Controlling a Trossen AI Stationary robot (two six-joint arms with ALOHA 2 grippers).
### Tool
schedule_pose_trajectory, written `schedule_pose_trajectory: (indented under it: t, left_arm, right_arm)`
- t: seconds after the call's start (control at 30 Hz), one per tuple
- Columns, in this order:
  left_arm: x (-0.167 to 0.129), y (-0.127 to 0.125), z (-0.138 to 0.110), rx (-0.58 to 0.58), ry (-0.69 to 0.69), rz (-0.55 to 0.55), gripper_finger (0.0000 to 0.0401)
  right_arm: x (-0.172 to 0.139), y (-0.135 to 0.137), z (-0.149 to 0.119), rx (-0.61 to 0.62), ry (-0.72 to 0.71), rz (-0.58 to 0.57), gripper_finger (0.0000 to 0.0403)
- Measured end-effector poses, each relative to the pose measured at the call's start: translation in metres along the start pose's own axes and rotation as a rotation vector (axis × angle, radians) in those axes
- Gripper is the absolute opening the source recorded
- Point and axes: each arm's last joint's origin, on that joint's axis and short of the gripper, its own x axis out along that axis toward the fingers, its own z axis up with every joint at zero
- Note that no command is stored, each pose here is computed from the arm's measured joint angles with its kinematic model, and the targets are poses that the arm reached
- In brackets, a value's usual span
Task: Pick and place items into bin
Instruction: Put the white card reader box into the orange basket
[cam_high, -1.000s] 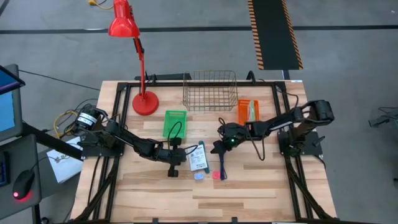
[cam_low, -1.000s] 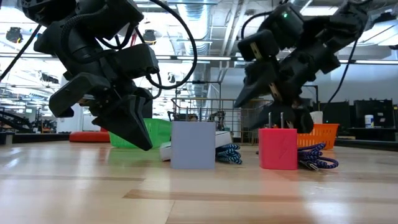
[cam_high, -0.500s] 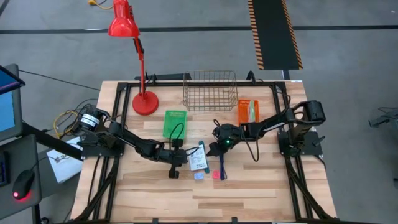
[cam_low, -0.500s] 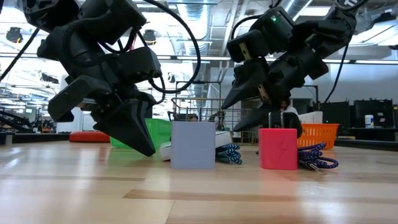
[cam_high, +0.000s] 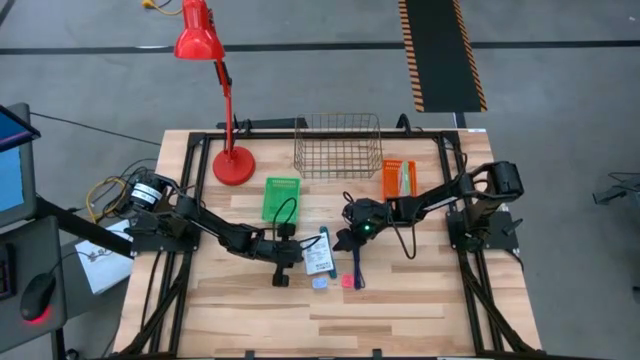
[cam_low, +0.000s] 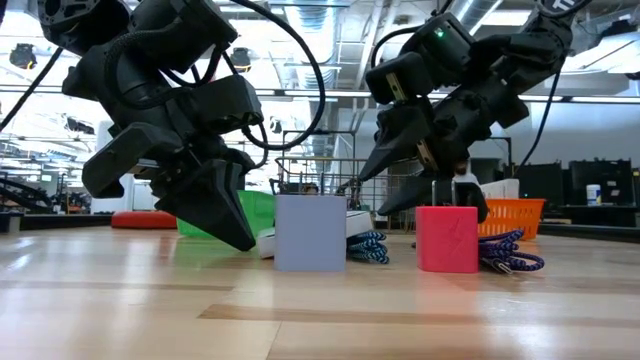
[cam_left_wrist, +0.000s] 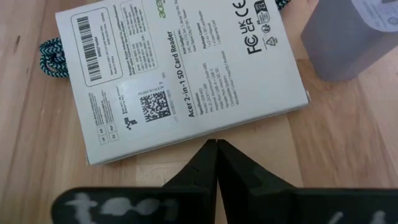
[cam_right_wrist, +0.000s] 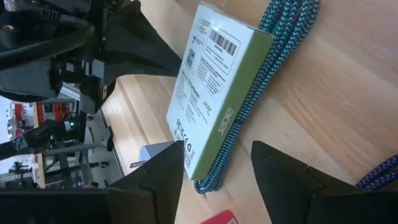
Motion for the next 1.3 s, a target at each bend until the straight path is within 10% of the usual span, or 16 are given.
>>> schedule_pose_trajectory:
  t: [1.3]
  left_arm:
    - [0.001, 0.0, 0.0, -0.001, -0.001, -0.001, 0.0]
  right_arm:
    - [0.002, 0.011, 0.002, 0.056, -0.033, -0.048, 0.0179]
